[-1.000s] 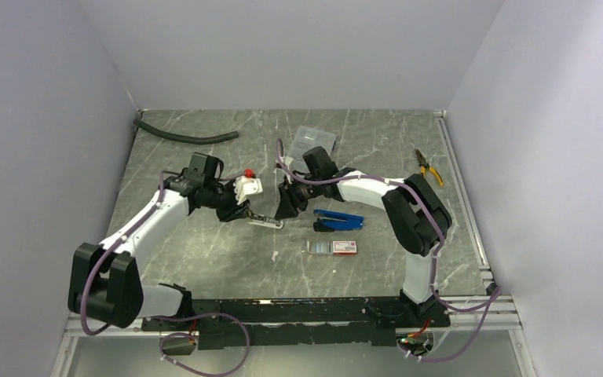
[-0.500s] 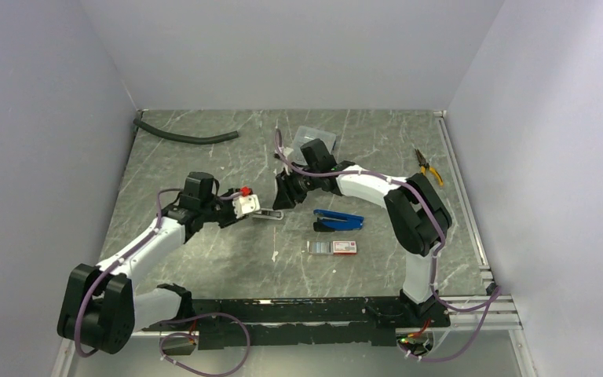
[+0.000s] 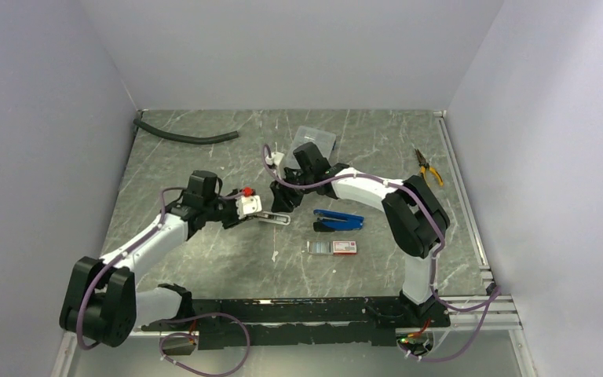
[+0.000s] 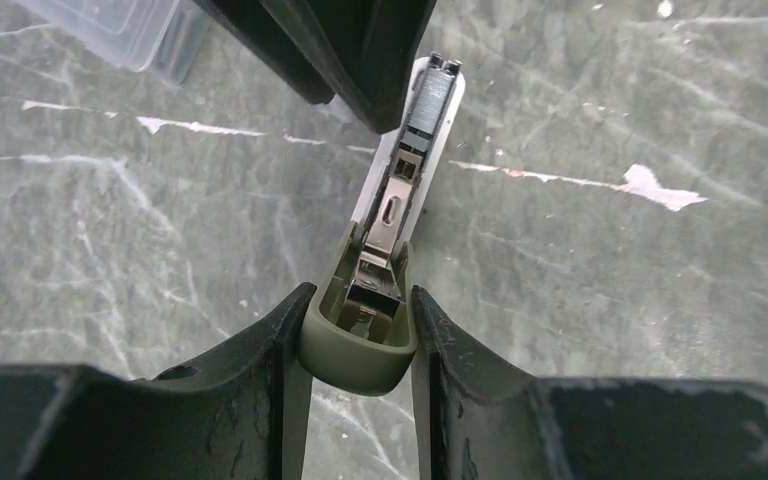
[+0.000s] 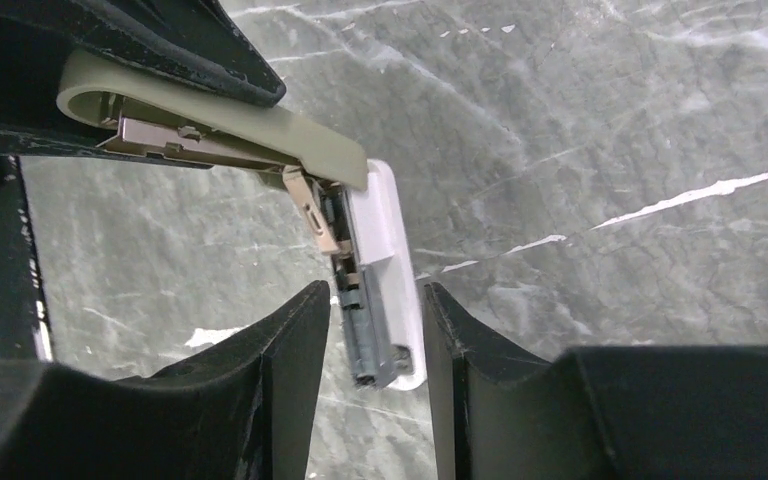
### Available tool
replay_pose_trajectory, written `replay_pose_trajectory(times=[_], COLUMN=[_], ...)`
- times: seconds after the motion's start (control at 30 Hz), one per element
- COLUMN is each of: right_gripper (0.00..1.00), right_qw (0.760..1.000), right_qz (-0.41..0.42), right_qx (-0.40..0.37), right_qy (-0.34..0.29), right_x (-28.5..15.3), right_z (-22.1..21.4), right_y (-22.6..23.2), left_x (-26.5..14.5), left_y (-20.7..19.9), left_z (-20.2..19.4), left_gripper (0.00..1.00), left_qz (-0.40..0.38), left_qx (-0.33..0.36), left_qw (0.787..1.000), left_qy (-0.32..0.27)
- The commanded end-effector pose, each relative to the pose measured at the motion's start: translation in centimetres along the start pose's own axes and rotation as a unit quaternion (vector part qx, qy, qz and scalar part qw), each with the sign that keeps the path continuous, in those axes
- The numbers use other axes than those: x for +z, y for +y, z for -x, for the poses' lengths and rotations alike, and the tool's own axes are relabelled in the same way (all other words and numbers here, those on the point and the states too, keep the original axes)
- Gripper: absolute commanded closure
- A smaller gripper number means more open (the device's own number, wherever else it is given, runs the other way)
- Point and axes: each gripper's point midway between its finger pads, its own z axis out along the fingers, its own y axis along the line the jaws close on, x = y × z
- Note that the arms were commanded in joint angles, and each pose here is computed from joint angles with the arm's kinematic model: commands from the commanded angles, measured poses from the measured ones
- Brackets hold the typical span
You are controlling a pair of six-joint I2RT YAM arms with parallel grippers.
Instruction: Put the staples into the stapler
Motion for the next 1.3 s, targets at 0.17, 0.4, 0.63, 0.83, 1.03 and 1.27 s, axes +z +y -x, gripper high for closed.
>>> replay_pose_trajectory(times=[0.17, 0.4, 0.63, 0.83, 1.03, 1.27], right_gripper=[0.60, 0.62, 0.62, 0.60, 0.58, 0.58], right_qw=[0.995, 0.994, 0.993, 0.991, 0.988, 0.984], right_qz=[0.025, 0.067, 0.093, 0.125, 0.148, 0.174], right_qx=[-0.081, -0.055, -0.046, -0.035, -0.034, -0.018], right_qy=[-0.047, -0.066, -0.056, -0.042, -0.030, -0.039], right_x=[-2.8, -5.4, -5.5, -4.6, -3.6, -1.9], right_z=[2.3, 1.8, 0.2, -1.7, -3.2, -3.7], right_y=[0.6, 1.4, 2.4, 3.6, 4.8, 6.7], left_x=[-0.2, -1.4, -1.9, -1.7, -1.4, -1.6], left_y=[-1.3, -3.5, -3.7, -4.2, -4.2, -4.8], left_z=[3.8, 5.6, 5.5, 3.9, 2.1, 0.9], left_gripper=[0.97, 0.97, 0.97, 0.97, 0.97, 0.97], left_qz=[-0.125, -0.242, -0.302, -0.311, -0.274, -0.264], left_qx=[-0.124, -0.228, -0.293, -0.318, -0.303, -0.258], left_qw=[0.984, 0.943, 0.907, 0.893, 0.908, 0.924], left_qy=[-0.016, -0.010, 0.024, 0.069, 0.094, 0.097])
